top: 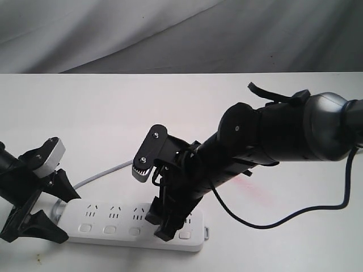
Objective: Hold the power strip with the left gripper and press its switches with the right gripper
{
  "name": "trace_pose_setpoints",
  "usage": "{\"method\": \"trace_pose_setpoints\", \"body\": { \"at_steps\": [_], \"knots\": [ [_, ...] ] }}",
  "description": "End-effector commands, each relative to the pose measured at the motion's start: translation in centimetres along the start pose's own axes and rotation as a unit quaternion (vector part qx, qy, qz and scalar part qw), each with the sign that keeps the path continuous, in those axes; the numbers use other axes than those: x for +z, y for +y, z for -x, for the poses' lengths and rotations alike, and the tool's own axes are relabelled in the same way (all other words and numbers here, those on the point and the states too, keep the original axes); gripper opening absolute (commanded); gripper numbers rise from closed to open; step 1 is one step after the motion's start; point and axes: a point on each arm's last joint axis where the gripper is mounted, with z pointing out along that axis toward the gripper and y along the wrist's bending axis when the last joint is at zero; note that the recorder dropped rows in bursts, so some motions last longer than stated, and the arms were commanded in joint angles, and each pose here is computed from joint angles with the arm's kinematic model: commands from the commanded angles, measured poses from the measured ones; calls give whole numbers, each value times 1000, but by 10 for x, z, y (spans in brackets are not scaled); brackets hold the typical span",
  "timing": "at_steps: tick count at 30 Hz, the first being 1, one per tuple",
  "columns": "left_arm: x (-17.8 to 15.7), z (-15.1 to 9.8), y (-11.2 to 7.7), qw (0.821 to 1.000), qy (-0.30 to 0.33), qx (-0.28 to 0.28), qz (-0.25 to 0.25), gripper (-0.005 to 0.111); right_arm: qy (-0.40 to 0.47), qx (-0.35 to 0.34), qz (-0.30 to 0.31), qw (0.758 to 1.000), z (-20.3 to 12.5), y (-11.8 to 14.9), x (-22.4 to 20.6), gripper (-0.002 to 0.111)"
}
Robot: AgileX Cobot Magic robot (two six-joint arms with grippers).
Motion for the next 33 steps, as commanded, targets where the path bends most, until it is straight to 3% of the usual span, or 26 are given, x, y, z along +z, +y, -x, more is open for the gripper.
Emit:
{"method": "trace_pose_setpoints", "body": {
  "at_steps": [1, 6, 14, 19, 21, 28, 33],
  "knots": [
    [7, -11, -2, 999, 45, 5, -4, 64, 4, -8, -1, 1000, -2, -2, 1, 64],
    [7, -11, -2, 999, 45, 5, -4, 64, 19, -1, 10, 1000, -8, -1, 13, 64],
    [7, -11, -2, 999, 45, 5, -4, 64, -26, -22, -16, 999, 10, 1, -21, 64],
    [7, -11, -2, 999, 45, 5, -4, 64, 58, -1, 24, 998, -28, 2, 32, 64],
    [7, -11, -2, 999, 45, 5, -4, 64, 69, -6, 31, 997, -30, 3, 32, 64],
    [7, -11, -2, 999, 45, 5, -4, 64, -19, -22, -26, 999, 3, 1, -26, 64],
    [7, -11, -2, 999, 45, 5, -4, 64, -27, 1, -47, 999, -9, -8, -50, 64]
  ]
}}
